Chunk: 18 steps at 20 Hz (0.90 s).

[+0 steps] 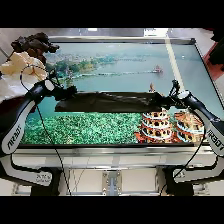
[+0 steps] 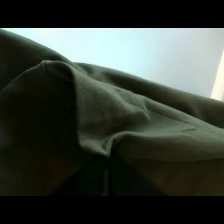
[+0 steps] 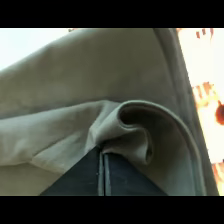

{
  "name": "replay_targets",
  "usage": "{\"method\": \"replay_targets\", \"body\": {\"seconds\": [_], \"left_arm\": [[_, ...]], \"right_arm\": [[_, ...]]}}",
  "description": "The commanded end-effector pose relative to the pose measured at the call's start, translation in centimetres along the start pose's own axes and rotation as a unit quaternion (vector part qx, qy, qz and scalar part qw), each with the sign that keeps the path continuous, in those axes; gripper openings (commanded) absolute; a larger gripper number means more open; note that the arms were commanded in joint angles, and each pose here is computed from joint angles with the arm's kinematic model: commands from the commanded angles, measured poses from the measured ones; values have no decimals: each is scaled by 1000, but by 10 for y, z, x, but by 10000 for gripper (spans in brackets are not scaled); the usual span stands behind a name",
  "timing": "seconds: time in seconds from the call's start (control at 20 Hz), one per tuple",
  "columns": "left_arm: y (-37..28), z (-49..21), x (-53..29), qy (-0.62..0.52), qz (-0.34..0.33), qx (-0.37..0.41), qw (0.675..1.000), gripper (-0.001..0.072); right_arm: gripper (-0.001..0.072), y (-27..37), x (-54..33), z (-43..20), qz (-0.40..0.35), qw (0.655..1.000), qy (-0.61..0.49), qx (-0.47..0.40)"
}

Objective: Fold the shirts.

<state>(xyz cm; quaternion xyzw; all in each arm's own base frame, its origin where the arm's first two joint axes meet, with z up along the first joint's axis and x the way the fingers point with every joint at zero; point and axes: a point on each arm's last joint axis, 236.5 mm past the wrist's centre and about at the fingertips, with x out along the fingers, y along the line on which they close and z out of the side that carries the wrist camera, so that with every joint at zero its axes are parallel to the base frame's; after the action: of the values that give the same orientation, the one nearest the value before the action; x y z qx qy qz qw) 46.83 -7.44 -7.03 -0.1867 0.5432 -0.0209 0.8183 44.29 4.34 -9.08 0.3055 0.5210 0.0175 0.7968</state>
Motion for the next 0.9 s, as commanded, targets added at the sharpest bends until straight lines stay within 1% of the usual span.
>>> {"method": "replay_targets", "body": {"seconds": [0.0, 0.05, 0.1, 0.15, 0.2, 0.25, 0.3, 0.35, 0.4, 0.45, 0.5, 0.55, 0.65, 0.7, 0.75, 0.85], "left_arm": [[15, -27, 0, 57, 32, 20, 998, 11], [21, -34, -1, 73, 43, 28, 996, 12], [24, -39, -3, 84, 49, 31, 995, 13], [24, -41, -5, 89, 49, 28, 994, 79], [22, -38, -9, 82, 47, 27, 995, 316], [18, -31, -15, 68, 44, 25, 996, 538], [13, -23, -26, 50, 39, 28, 998, 642], [8, -14, -38, 31, 34, 31, 998, 640], [0, -4, -52, 7, 25, 34, 999, 640], [-7, 7, -66, -20, 16, 36, 999, 640], [-16, 19, -81, -51, 4, 37, 998, 640], [-24, 31, -95, -81, -7, 37, 996, 640], [-36, 49, -115, -129, -28, 33, 991, 640], [-41, 56, -123, -147, -37, 31, 988, 640], [-45, 60, -128, -160, -44, 28, 986, 640], [-47, 64, -131, -168, -48, 27, 984, 640]], "right_arm": [[39, -1, -2, 11, -6, 1000, -9, -14], [99, 0, -6, 18, -9, 1000, -15, -23], [260, 3, -13, 26, -7, 999, -21, -29], [361, 8, -21, 33, -2, 999, -25, -33], [397, 13, -33, 42, 4, 999, -28, -38], [397, 17, -47, 51, 7, 998, -31, -45], [398, 18, -64, 62, 3, 998, -37, -58], [398, 15, -80, 72, -5, 997, -45, -69], [432, 9, -93, 81, -17, 996, -53, -75], [464, 2, -100, 86, -21, 996, -55, -66], [468, -8, -101, 87, -24, 997, -53, -55], [492, -19, -98, 85, -25, 998, -44, -39], [531, -31, -83, 74, -2, 1000, -10, -9], [531, -31, -73, 67, 20, 1000, 9, -3], [546, -31, -64, 62, 39, 999, 24, -2], [578, -35, -45, 51, 55, 997, 50, -1]]}}
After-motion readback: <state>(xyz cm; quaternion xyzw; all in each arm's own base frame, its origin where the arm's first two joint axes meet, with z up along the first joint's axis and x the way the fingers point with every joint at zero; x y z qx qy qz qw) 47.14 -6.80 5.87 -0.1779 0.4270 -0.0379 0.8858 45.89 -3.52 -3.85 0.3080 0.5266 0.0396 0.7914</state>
